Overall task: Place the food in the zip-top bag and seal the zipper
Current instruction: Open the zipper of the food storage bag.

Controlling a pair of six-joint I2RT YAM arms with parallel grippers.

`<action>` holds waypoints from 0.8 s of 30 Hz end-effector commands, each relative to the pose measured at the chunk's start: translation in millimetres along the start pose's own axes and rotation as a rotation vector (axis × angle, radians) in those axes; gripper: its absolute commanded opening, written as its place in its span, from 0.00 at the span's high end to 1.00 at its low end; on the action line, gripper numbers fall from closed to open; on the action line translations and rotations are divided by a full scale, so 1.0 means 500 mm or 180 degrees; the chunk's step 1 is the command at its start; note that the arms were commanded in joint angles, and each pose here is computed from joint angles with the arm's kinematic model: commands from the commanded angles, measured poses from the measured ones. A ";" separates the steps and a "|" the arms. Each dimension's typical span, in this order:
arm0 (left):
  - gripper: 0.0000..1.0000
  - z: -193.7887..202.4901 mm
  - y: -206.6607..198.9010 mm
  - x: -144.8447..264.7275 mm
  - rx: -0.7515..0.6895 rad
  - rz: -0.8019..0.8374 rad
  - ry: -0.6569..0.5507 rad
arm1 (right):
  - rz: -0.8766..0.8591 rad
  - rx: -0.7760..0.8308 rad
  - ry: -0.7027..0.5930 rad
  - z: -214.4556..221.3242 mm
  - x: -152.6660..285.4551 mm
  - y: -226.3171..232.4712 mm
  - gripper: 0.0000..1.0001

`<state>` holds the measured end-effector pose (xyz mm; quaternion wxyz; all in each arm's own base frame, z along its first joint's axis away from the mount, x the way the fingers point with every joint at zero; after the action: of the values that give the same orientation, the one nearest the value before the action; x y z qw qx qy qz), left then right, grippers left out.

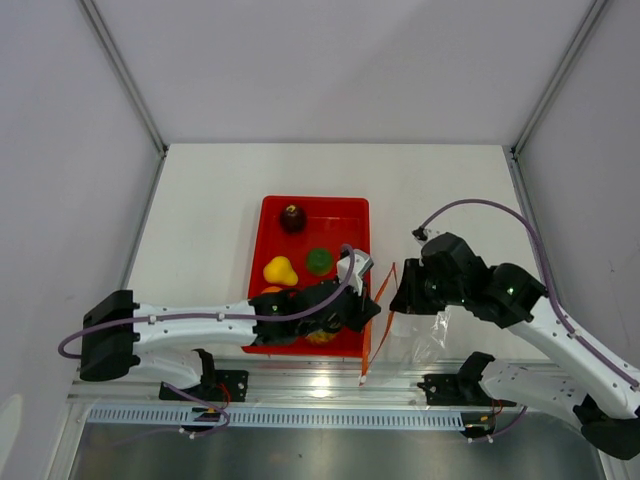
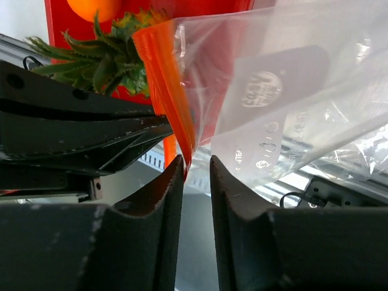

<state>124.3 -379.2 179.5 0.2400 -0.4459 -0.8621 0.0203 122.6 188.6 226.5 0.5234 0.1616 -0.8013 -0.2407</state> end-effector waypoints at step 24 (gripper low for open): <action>0.99 -0.111 -0.039 -0.002 0.0839 -0.0068 -0.0230 | 0.0298 0.0055 -0.0641 -0.004 -0.011 -0.046 0.79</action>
<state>127.3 -392.0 211.4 0.2833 -0.3988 -0.8637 0.1214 106.8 176.0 205.7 0.4918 0.1159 -0.8316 -0.2304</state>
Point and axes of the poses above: each gripper's point midway between its finger pads, its own x axis back along the fingers, its own y axis along the line the jaws close on, z = x × y, the point moved 1 cm from there along x, back along the fingers, and after that the axes turned 12 degrees about -x, right-handed, at the moved point
